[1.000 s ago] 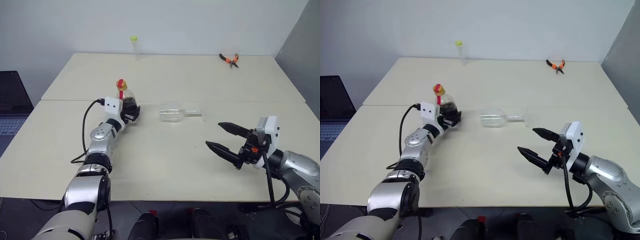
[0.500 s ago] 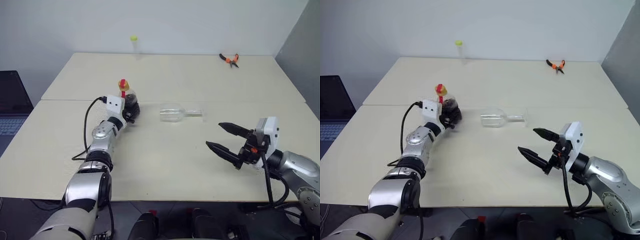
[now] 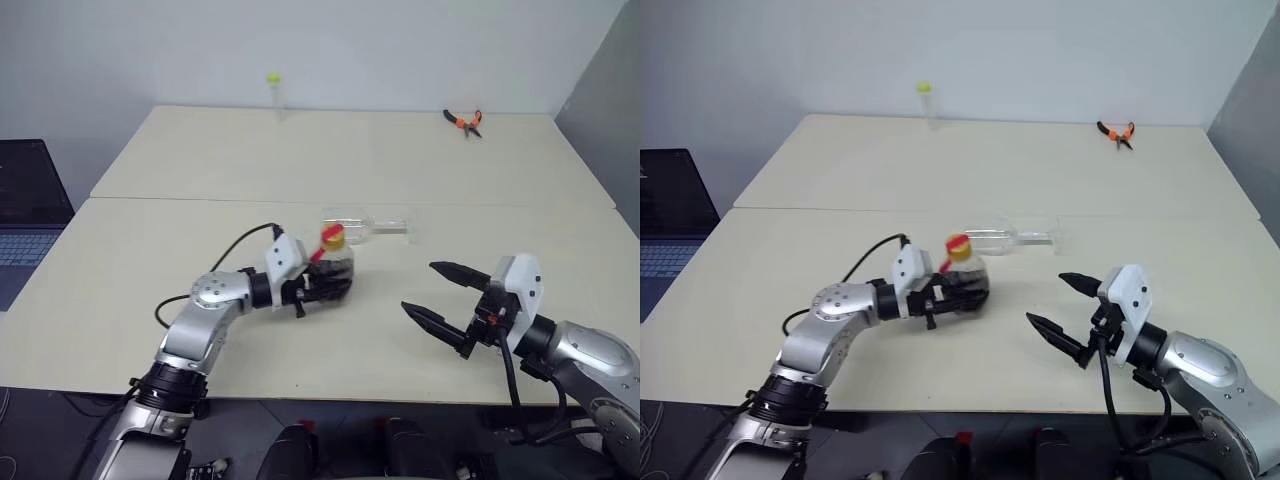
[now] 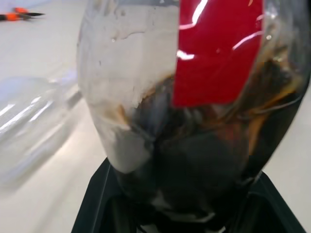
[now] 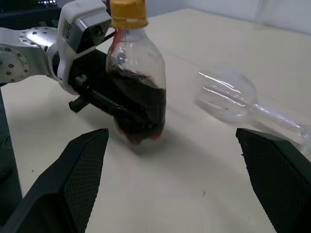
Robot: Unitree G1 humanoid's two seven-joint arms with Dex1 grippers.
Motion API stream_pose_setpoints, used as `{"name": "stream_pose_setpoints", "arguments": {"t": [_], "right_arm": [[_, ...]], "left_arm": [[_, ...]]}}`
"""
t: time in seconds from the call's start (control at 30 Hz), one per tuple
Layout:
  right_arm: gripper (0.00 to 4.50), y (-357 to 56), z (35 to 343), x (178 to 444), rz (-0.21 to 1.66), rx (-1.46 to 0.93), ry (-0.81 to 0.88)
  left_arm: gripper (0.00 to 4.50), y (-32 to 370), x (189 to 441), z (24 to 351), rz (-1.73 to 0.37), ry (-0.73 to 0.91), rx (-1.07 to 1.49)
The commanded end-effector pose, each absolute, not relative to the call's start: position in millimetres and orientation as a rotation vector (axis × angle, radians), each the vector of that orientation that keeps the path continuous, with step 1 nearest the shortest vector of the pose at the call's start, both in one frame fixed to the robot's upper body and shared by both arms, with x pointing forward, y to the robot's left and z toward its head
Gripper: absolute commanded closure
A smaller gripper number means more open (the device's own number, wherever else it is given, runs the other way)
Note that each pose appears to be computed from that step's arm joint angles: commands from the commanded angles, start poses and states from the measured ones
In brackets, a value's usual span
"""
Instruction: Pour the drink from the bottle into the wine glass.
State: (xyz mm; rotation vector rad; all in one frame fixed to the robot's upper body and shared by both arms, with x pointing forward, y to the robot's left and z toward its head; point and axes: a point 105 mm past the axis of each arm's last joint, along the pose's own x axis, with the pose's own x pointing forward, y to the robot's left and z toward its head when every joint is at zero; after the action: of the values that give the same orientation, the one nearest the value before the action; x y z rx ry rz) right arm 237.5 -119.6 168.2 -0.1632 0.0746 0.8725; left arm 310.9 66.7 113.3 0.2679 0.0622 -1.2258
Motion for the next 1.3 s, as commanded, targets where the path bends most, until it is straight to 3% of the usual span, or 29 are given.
{"name": "stream_pose_setpoints", "arguments": {"t": [0.03,0.7,0.8,1.07,1.3], "right_arm": [[0.0,-105.2,186.6,233.5,0.897,-0.184,0.024],[0.0,-75.9,206.3,256.0,0.917,-0.095,-0.054],[0.57,-76.0,205.3,257.2,0.918,-0.102,-0.046],[3.28,-74.6,205.0,257.3,0.926,-0.12,-0.045],[3.28,-84.1,198.8,265.4,1.036,-0.213,0.006]], "left_arm": [[2.95,45.7,303.0,113.1,-1.323,0.063,0.338],[3.22,30.3,307.7,109.4,-1.383,0.087,0.403],[3.22,31.9,309.4,109.9,-1.379,0.085,0.409],[3.32,30.9,309.5,110.9,-1.375,0.08,0.405],[3.53,26.0,303.4,121.0,-1.422,0.049,0.367]]}}
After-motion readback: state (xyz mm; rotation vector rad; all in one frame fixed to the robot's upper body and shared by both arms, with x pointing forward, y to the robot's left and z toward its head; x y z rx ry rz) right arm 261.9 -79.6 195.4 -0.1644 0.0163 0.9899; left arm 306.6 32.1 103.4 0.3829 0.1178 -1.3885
